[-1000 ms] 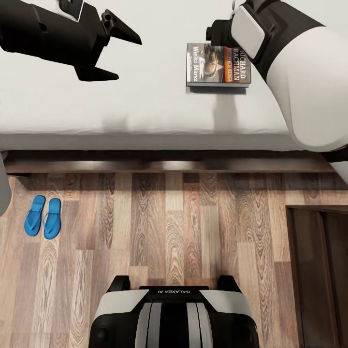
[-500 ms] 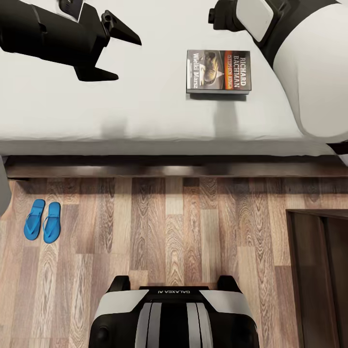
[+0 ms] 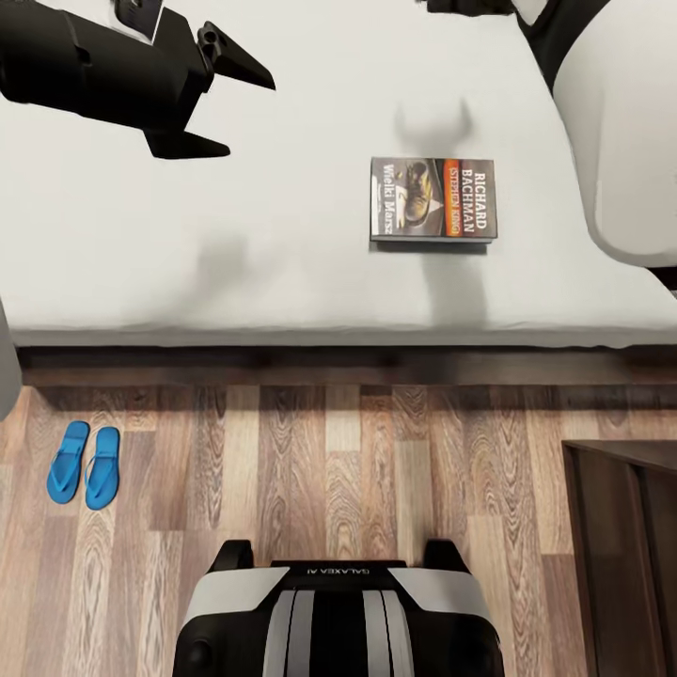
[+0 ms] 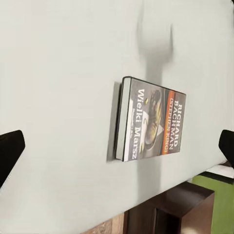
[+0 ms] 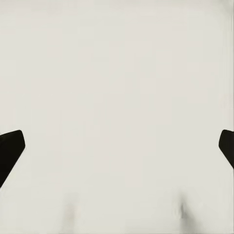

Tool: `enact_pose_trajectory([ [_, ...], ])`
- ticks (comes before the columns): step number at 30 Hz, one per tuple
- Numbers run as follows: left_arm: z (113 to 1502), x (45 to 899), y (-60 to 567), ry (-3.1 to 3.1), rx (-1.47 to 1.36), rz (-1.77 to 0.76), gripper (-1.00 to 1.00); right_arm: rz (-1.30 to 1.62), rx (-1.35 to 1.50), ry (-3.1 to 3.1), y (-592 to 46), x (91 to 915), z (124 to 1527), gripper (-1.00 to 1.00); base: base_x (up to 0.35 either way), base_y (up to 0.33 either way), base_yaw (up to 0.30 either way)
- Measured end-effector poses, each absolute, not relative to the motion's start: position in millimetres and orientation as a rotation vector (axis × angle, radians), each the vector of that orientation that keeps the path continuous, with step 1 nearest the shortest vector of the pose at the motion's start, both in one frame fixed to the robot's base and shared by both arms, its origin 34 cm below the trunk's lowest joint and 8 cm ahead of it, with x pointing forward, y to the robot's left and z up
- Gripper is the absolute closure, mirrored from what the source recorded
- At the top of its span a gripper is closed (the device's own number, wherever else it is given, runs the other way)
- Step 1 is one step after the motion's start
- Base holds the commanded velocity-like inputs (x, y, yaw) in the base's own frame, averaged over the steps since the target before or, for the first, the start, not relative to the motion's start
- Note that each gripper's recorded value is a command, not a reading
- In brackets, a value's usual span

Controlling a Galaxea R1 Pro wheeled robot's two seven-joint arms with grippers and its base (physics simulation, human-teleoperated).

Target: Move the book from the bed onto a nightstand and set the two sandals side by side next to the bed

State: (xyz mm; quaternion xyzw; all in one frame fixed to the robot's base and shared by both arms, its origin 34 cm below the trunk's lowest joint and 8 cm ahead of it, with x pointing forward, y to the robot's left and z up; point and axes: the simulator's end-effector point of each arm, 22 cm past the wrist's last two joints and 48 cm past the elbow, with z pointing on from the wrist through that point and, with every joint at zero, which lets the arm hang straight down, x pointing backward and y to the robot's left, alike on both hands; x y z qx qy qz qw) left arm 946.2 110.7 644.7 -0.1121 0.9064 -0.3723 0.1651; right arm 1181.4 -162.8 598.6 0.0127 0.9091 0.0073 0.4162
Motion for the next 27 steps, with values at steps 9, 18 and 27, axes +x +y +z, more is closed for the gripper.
enact_pose_trajectory([
  [9,651,945,114,2.583,-0.309,-1.042,-1.00,0.081,0.130,2.268,-196,1138,665,-1.00,0.023,0.005,-0.060],
  [18,645,933,107,2.625,-0.267,-1.008,-1.00,0.068,0.150,2.115,-210,1089,687,-1.00,0.002,0.000,-0.084],
  [27,638,927,117,2.654,-0.258,-0.953,-1.00,0.055,0.061,2.042,-187,1061,706,-1.00,0.000,0.000,-0.076],
])
